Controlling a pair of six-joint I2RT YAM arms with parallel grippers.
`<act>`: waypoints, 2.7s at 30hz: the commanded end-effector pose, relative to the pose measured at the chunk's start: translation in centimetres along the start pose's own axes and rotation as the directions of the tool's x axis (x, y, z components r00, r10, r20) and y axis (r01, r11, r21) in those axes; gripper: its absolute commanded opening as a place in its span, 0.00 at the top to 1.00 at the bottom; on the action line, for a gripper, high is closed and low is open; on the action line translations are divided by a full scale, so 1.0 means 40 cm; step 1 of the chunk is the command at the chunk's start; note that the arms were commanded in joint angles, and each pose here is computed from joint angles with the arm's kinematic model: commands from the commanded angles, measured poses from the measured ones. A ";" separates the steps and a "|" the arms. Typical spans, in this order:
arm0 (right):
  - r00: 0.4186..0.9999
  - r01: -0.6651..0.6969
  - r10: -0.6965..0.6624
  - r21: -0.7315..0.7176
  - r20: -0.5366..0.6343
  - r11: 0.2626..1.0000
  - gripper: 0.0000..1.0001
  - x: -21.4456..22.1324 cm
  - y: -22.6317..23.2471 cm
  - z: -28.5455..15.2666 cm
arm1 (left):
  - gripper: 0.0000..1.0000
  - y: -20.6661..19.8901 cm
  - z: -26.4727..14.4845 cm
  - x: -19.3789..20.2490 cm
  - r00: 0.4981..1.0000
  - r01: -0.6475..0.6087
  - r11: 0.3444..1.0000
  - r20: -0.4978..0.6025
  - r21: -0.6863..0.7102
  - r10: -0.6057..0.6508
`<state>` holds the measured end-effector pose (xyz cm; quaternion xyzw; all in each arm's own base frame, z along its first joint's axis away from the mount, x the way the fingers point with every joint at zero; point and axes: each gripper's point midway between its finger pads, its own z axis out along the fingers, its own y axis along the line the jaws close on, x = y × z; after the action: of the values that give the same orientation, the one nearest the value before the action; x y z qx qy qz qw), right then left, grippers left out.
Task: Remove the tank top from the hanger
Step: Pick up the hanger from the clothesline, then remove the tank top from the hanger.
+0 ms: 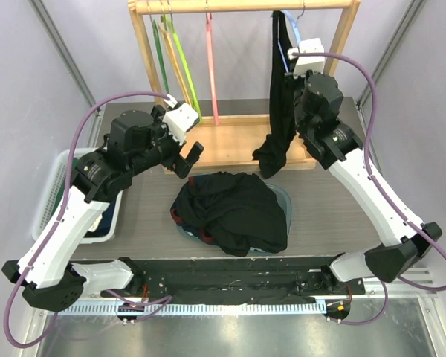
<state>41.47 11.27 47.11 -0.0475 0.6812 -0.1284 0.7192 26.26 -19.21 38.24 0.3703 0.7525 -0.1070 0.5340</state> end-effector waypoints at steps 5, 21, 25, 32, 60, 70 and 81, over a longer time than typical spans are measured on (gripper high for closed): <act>0.956 -0.191 0.200 -0.060 0.216 0.980 0.99 -0.118 -0.085 -0.130 | 0.00 0.011 -0.015 -0.024 0.999 0.014 1.000 0.052 -0.019 -0.013; 0.961 -0.148 0.159 -0.067 0.227 0.987 0.99 -0.186 -0.076 -0.087 | 0.00 0.018 -0.025 -0.020 0.998 0.024 0.999 0.057 -0.026 -0.022; 0.951 -0.195 0.217 -0.119 0.220 0.974 0.99 -0.184 -0.083 -0.132 | 0.00 0.019 -0.026 -0.017 0.998 0.022 0.999 0.057 -0.031 -0.020; 0.969 -0.216 0.240 -0.280 0.056 0.935 0.99 -0.049 -0.038 -0.238 | 0.00 0.021 -0.024 -0.030 0.998 0.024 0.999 0.066 -0.030 -0.022; 0.658 -0.237 0.687 -0.780 0.309 0.579 0.99 -0.545 -0.240 -0.738 | 0.00 0.043 -0.067 -0.026 0.994 0.058 0.997 0.095 -0.043 -0.054; 0.691 -0.241 0.673 -0.795 0.262 0.557 0.99 -0.523 -0.202 -0.718 | 0.00 0.045 -0.084 -0.028 0.992 0.068 0.997 0.108 -0.041 -0.063; 0.842 -0.209 0.522 -0.811 0.135 0.547 0.99 -0.374 -0.071 -0.648 | 0.00 0.030 -0.148 0.067 0.998 0.042 0.998 0.038 -0.053 -0.040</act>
<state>14.48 14.14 62.35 -0.1970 0.5083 0.3467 0.7633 24.01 -15.24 39.29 0.3321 0.7507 -0.1116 0.5601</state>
